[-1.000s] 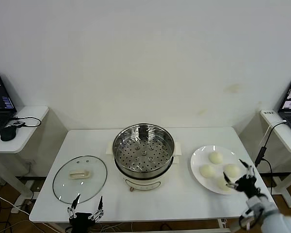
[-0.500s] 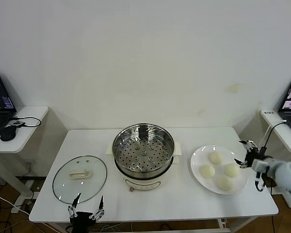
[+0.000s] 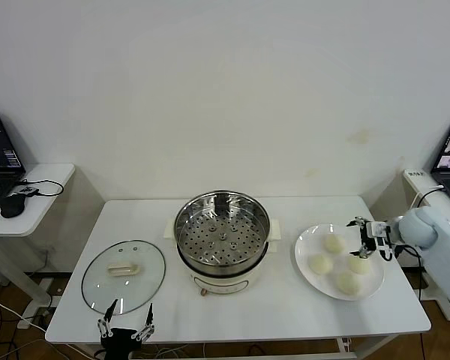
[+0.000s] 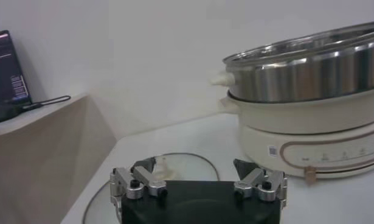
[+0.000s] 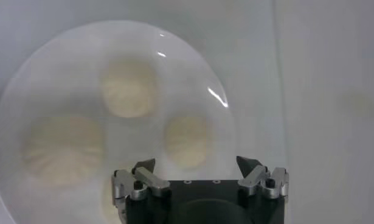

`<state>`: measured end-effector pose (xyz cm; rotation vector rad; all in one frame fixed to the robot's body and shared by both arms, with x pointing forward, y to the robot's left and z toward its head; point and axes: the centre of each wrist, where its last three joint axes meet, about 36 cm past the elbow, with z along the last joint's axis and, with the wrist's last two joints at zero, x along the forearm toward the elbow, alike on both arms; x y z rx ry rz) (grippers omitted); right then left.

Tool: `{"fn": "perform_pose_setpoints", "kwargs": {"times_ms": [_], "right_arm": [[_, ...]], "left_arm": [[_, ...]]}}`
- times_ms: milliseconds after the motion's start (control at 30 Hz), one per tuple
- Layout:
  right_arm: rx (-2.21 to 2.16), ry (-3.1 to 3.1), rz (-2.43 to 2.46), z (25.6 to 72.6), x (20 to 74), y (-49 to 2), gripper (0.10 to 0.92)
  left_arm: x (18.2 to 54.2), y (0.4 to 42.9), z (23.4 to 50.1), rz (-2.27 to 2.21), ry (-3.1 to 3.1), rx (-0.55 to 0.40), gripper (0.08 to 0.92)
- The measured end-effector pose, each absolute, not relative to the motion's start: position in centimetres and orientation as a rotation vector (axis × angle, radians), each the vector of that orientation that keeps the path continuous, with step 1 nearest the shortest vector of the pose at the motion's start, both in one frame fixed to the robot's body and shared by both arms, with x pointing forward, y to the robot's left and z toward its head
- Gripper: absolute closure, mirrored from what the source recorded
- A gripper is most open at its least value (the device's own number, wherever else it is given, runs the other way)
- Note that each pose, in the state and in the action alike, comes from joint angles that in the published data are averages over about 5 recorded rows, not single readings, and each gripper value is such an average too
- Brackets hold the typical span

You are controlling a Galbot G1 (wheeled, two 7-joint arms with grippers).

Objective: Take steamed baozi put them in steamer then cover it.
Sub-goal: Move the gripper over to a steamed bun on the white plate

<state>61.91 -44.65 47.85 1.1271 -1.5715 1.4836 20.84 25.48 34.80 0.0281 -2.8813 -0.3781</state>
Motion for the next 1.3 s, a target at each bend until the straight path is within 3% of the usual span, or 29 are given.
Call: {"fn": "perform_pose_setpoints", "kwargs": {"times_ms": [500, 933, 1300], "right_arm": [[1.142, -1.450, 1.464, 45.1, 65.6, -42.2, 0.206], [1.128, -1.433, 1.464, 44.5, 66.8, -41.3, 0.395], [1.125, -1.440, 1.474, 45.9, 66.9, -41.5, 0.444]], "left_arm": [[20.8, 25.9, 34.6, -0.405, -2.881, 0.045, 0.177], [20.8, 26.1, 34.6, -0.421, -2.887, 0.049, 0.177], [20.5, 26.1, 34.7, -0.431, -2.896, 0.054, 0.177]]}}
